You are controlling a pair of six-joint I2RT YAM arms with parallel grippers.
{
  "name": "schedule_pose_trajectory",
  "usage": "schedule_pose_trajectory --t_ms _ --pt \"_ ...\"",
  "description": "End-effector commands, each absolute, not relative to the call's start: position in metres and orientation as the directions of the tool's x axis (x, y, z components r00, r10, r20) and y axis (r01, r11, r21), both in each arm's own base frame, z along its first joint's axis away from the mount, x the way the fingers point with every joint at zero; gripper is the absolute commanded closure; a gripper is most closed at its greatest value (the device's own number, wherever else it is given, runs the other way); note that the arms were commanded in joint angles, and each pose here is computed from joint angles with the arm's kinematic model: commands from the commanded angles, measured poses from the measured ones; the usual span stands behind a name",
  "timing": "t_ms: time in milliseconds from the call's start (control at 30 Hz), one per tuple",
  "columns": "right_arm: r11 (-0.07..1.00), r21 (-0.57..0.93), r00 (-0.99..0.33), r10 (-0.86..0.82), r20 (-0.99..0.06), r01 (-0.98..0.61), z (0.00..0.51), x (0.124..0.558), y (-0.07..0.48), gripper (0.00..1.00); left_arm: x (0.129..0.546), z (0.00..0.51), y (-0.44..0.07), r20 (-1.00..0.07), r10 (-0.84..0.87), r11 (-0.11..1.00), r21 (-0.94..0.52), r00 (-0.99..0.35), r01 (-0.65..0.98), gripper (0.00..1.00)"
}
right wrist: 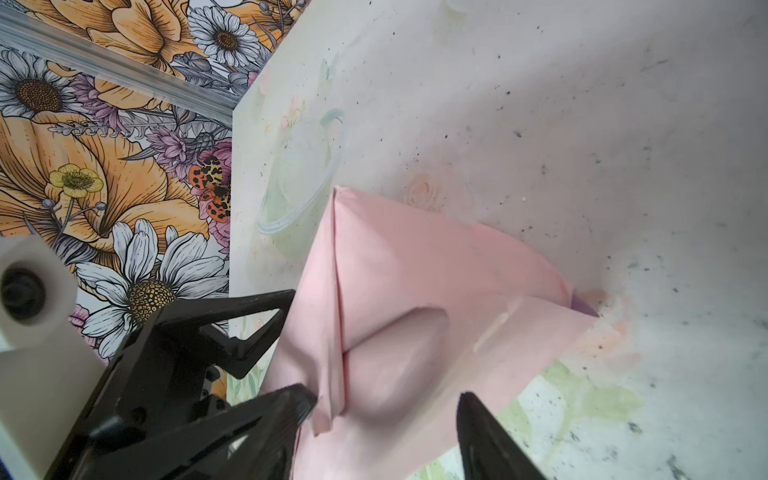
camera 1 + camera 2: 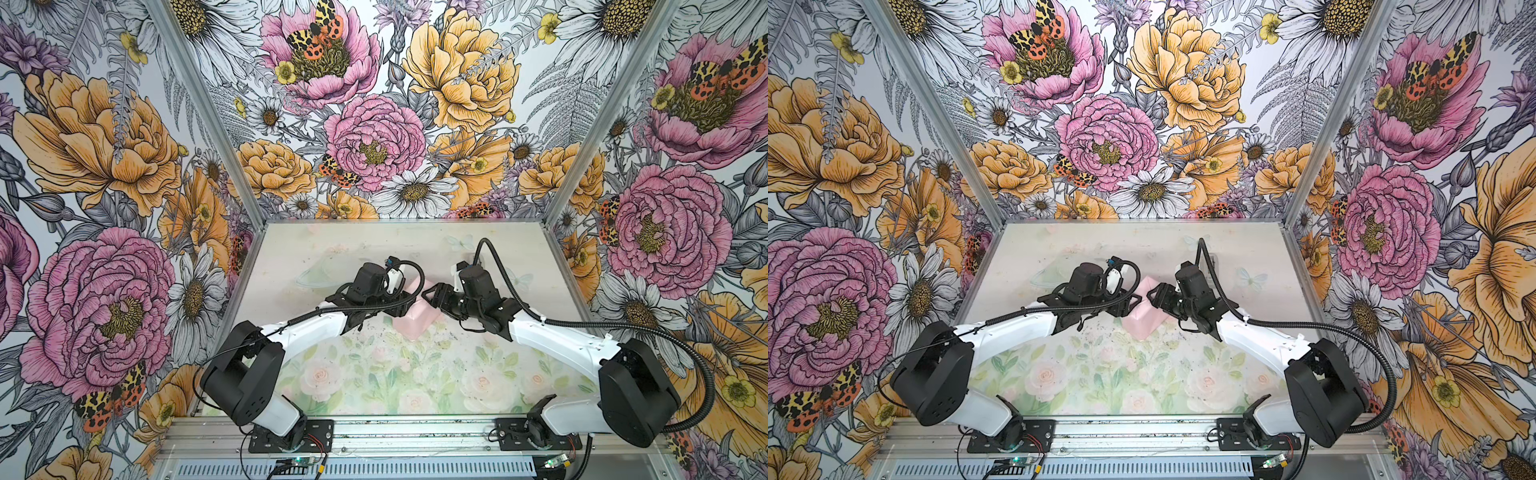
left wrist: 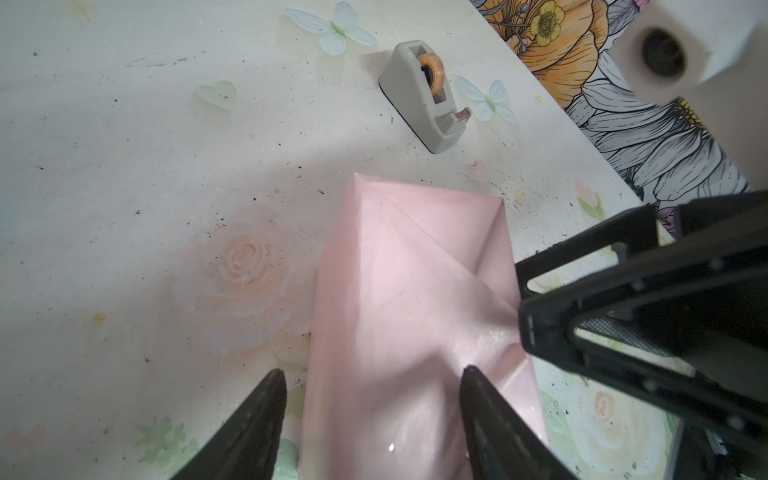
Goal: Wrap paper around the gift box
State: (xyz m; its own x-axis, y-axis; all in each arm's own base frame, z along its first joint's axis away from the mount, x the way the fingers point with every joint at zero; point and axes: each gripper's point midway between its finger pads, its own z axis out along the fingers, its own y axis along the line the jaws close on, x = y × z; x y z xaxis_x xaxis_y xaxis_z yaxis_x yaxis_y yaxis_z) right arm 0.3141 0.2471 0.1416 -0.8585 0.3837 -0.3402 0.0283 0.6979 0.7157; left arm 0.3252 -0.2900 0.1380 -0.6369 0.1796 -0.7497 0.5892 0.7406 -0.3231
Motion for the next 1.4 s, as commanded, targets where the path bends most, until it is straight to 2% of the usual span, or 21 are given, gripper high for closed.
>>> schedule_pose_trajectory --t_ms 0,133,267,400,633,833,1100,1367 --pt "0.698 0.716 -0.855 0.385 -0.346 0.025 0.145 0.32 0.252 0.4 0.317 0.111 -0.279 -0.701 0.211 0.78 -0.3 -0.681 0.549 0.33" --pt "0.705 0.709 -0.862 0.378 -0.336 0.033 0.138 0.317 0.253 0.46 0.317 0.109 -0.28 -0.697 0.208 0.782 -0.303 -0.686 0.545 0.33" --pt "0.73 0.682 -0.868 0.371 -0.329 0.053 0.124 0.314 0.248 0.59 0.319 0.114 -0.28 -0.701 0.19 0.784 -0.313 -0.687 0.536 0.32" --pt "0.742 0.667 -0.872 0.371 -0.321 0.07 0.114 0.31 0.243 0.65 0.327 0.136 -0.278 -0.713 0.113 0.77 -0.378 -0.692 0.515 0.25" --pt "0.742 0.668 -0.875 0.36 -0.324 0.058 0.115 0.308 0.243 0.66 0.347 0.168 -0.281 -0.705 -0.002 0.703 -0.506 -0.709 0.501 0.23" --pt "0.746 0.664 -0.884 0.343 -0.318 0.051 0.11 0.308 0.245 0.68 0.348 0.152 -0.294 -0.654 0.037 0.682 -0.536 -0.756 0.498 0.26" --pt "0.741 0.671 -0.878 0.339 -0.338 0.028 0.123 0.309 0.243 0.68 0.336 0.11 -0.287 -0.594 0.095 0.736 -0.499 -0.799 0.458 0.34" --pt "0.737 0.676 -0.908 0.268 -0.323 -0.023 0.12 0.313 0.245 0.69 0.321 0.107 -0.288 -0.582 0.076 0.728 -0.522 -0.81 0.444 0.41"
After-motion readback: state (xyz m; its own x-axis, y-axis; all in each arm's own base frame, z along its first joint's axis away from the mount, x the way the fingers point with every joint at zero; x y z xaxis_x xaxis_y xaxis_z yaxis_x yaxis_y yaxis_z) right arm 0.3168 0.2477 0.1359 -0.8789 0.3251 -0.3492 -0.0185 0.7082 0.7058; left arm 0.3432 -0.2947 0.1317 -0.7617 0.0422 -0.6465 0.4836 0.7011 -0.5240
